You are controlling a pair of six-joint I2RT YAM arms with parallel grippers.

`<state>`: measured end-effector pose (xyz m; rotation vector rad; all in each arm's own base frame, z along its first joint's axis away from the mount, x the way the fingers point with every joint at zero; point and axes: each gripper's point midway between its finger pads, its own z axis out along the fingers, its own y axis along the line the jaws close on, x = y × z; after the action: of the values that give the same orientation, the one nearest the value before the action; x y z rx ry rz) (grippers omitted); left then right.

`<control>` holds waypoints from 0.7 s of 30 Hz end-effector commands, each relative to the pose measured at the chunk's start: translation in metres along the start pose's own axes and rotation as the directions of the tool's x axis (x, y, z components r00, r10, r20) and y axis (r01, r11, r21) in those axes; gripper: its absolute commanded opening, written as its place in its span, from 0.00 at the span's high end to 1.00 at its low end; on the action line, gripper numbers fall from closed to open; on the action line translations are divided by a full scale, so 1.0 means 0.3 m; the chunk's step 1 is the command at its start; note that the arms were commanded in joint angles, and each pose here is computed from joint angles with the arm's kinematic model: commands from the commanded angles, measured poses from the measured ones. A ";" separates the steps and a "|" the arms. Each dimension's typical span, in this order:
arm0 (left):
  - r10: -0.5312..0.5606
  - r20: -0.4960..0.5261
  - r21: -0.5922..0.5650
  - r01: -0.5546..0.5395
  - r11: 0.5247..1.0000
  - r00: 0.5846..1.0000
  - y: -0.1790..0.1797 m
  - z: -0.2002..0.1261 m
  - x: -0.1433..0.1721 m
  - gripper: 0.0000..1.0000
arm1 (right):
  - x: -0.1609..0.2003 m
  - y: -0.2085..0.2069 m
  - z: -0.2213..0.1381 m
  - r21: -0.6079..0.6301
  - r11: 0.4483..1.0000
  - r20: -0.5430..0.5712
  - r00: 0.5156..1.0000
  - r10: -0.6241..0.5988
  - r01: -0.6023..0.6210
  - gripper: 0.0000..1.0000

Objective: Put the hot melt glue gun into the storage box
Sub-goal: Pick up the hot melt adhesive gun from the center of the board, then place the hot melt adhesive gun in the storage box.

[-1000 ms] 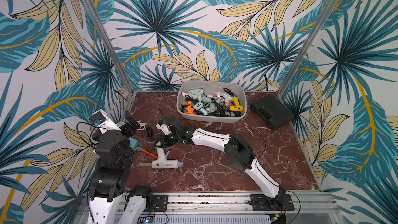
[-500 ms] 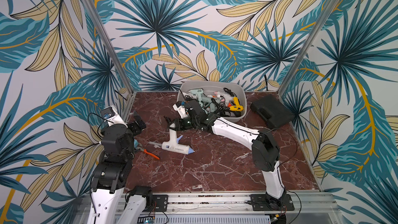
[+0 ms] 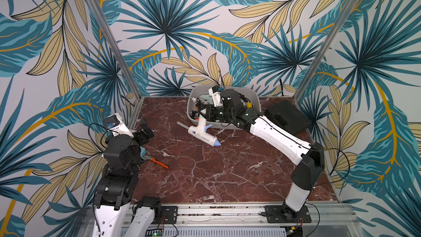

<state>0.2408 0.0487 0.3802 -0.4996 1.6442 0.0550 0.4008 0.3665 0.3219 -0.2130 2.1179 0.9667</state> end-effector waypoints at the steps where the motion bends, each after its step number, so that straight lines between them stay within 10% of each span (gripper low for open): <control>1: -0.014 -0.005 0.018 0.014 1.000 1.000 -0.016 0.023 0.010 0.00 | -0.133 -0.046 -0.098 0.099 0.995 0.157 0.988 0.000 -0.016 1.00; 21: 0.006 -0.083 0.068 0.000 0.998 0.997 -0.079 0.123 0.090 0.00 | -0.503 -0.507 -0.029 0.237 0.918 0.545 0.826 0.145 -0.317 1.00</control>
<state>0.2762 0.0326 0.3567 -0.4594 1.7248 -0.0102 0.5478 0.2445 0.3163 0.3544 1.8962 0.6270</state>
